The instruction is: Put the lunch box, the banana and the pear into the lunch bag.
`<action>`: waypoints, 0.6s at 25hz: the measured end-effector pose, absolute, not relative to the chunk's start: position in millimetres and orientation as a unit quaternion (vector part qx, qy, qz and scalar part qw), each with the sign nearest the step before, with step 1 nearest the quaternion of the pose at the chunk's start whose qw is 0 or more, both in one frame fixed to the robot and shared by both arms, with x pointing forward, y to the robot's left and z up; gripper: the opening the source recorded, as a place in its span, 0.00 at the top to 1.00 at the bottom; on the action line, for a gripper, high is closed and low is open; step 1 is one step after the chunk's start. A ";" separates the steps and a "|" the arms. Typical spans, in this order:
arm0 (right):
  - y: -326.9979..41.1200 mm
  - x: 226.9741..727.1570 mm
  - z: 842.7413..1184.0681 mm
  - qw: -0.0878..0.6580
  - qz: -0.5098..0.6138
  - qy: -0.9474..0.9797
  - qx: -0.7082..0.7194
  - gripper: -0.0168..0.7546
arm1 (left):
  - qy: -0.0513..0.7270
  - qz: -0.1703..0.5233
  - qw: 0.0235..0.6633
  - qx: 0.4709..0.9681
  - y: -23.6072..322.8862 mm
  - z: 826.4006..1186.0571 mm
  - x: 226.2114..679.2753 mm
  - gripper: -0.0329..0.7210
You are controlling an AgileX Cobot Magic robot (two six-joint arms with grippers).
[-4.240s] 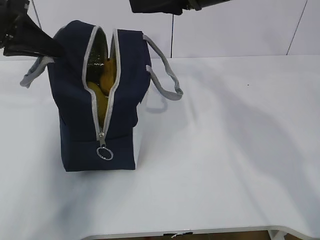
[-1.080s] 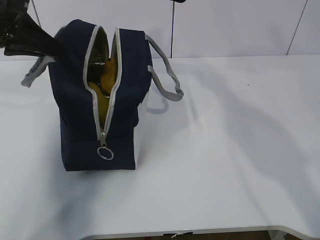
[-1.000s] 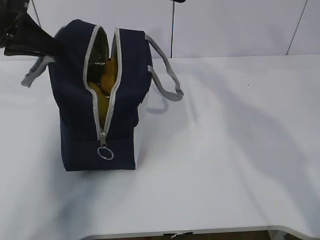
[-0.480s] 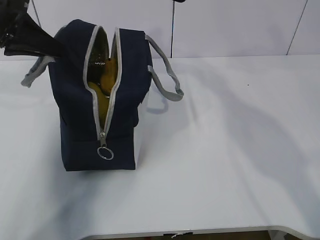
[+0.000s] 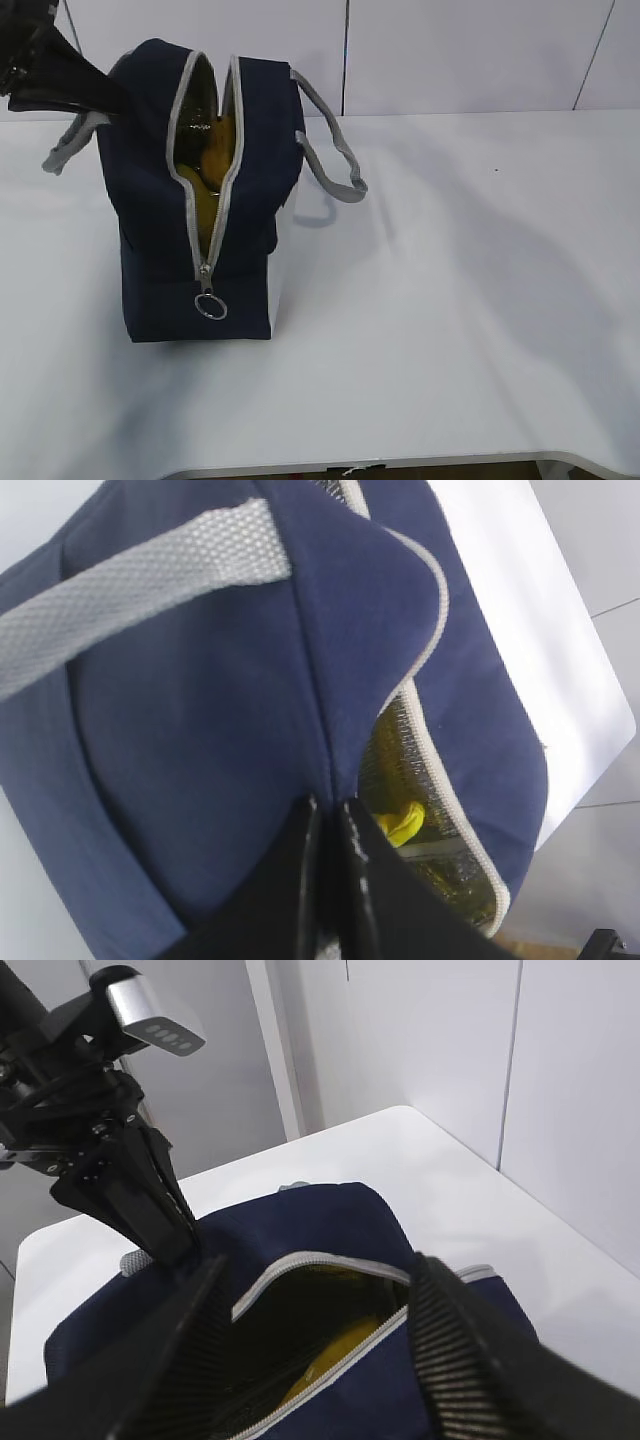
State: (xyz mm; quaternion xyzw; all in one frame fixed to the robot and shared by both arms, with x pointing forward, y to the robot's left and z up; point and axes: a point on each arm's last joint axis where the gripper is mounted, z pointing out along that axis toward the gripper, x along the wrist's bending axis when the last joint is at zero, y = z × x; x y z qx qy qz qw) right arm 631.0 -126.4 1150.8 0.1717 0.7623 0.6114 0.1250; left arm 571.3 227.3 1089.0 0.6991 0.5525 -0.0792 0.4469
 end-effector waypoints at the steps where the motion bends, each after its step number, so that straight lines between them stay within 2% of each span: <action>1: -126.4 631.0 1150.8 0.125 0.611 0.762 0.172 0.38 | 0.553 -0.079 0.447 0.699 227.3 1089.0 571.3 0.97; 15: -126.4 631.0 1150.8 0.125 0.611 0.762 0.172 0.38 | 0.553 -0.079 0.447 0.699 227.3 1089.0 571.3 0.97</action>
